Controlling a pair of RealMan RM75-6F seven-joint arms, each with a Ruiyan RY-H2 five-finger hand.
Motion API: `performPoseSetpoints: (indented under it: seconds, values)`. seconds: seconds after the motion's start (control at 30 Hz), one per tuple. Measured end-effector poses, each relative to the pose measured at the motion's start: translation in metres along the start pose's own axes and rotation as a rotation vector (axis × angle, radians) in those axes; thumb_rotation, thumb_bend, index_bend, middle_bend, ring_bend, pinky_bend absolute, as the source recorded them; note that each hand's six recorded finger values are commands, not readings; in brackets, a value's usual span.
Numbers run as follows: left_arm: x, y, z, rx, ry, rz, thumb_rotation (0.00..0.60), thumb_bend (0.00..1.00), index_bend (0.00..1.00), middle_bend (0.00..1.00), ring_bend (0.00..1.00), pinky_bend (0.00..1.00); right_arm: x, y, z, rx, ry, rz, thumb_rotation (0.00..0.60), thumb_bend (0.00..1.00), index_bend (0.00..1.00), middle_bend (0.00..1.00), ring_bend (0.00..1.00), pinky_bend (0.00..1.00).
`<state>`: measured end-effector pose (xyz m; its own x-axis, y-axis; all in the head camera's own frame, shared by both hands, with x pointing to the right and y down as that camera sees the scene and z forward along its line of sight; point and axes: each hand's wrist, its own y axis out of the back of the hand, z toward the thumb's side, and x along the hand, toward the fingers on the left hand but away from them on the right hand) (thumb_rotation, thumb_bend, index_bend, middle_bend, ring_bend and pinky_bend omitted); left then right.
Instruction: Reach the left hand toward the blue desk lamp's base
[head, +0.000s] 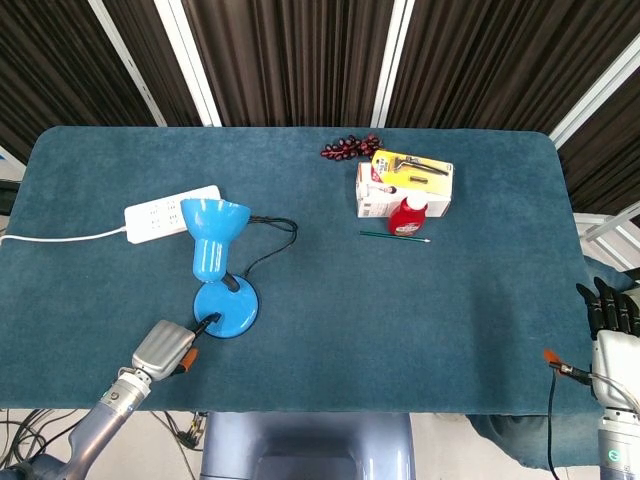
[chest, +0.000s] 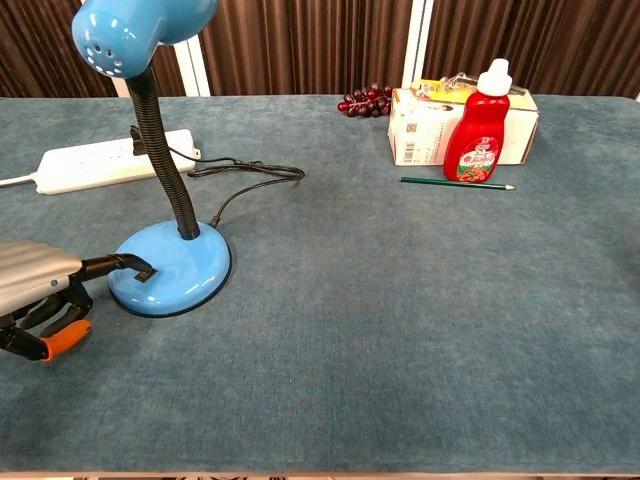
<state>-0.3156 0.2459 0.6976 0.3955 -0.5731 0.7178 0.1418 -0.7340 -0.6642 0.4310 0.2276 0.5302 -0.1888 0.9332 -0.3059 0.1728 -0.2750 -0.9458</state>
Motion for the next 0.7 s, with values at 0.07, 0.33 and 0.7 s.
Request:
performPoseSetpoints:
  seconds: [0.07, 0.33, 0.7]
  values:
    - [0.001, -0.001, 0.001, 0.002, -0.002, -0.003, 0.6, 0.56, 0.09, 0.75, 0.74, 0.8, 0.0, 0.0, 0.0, 0.0, 0.0, 0.001, 0.6, 0.14, 0.12, 0.05, 0.03, 0.0]
    - [0.002, -0.004, -0.002, 0.006, 0.009, -0.022, 0.6, 0.56, 0.09, 0.73, 0.73, 0.8, -0.001, -0.001, 0.001, 0.0, -0.002, -0.001, 0.6, 0.14, 0.12, 0.05, 0.03, 0.0]
    - [-0.007, 0.043, -0.009, 0.015, 0.049, 0.187, 0.6, 0.35, 0.15, 0.44, 0.34, 0.47, -0.001, 0.0, 0.001, -0.006, -0.007, -0.005, 0.6, 0.14, 0.12, 0.05, 0.03, 0.0]
